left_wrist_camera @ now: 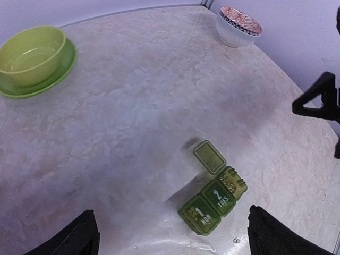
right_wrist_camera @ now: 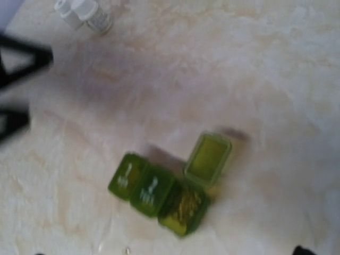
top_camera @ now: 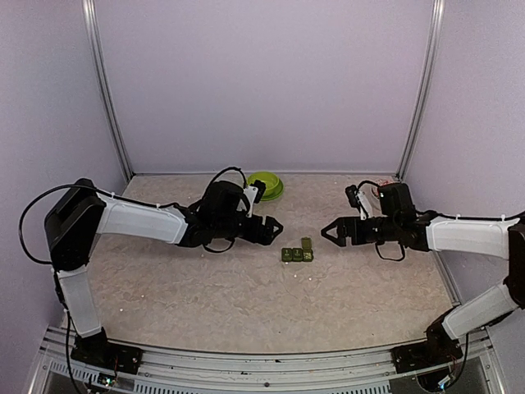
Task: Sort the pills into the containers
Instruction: Place the pill bottle at the center of the board, then hold the pill container at the center of the board.
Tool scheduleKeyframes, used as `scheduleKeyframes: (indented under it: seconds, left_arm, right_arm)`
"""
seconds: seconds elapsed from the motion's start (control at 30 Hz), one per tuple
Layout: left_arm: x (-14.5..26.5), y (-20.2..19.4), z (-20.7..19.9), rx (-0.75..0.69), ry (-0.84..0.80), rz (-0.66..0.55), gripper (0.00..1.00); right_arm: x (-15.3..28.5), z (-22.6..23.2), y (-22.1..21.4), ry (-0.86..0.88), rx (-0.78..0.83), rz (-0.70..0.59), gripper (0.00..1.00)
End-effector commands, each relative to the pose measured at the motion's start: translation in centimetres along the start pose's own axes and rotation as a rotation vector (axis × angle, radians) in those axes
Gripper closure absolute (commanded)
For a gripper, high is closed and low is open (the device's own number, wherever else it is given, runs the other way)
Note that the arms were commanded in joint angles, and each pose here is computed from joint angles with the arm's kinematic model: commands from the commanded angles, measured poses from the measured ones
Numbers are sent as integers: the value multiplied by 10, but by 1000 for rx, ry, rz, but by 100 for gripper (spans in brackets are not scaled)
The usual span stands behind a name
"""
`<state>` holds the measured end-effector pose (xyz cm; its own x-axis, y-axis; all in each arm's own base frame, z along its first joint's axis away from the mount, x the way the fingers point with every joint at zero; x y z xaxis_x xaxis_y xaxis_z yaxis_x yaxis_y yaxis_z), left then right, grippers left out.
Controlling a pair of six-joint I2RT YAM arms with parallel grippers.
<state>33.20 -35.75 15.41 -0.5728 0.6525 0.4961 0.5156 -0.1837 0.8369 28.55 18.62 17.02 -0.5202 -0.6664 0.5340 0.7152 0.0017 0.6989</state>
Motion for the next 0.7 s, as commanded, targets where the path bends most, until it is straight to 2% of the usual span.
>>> scheduleKeyframes:
  seconds: [0.0, 0.3, 0.67]
  left_arm:
    - [-12, -17, -13, -16, -41, 58, 8]
    - [-38, -37, -20, -7, -41, 112, 21]
    - [-55, -56, -14, 4, -17, 156, 22]
  right_arm:
    - [-14, 4, 20, 83, 7, -17, 1]
    - [-50, -21, 15, 109, -44, 36, 8]
    - [-90, -40, 4, 171, -81, 113, 11]
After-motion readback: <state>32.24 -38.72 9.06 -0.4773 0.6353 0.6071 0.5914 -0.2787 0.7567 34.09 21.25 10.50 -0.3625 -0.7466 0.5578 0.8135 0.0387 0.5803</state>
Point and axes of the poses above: each gripper's point midway between its finger pads, its own x axis back along the fingers, its own z axis along the line the jaws close on, y = z × x, the point moved 6 cm from there along x, back along the fingers, and after that the axes turned 2 degrees about -x, right-handed, at the moved point
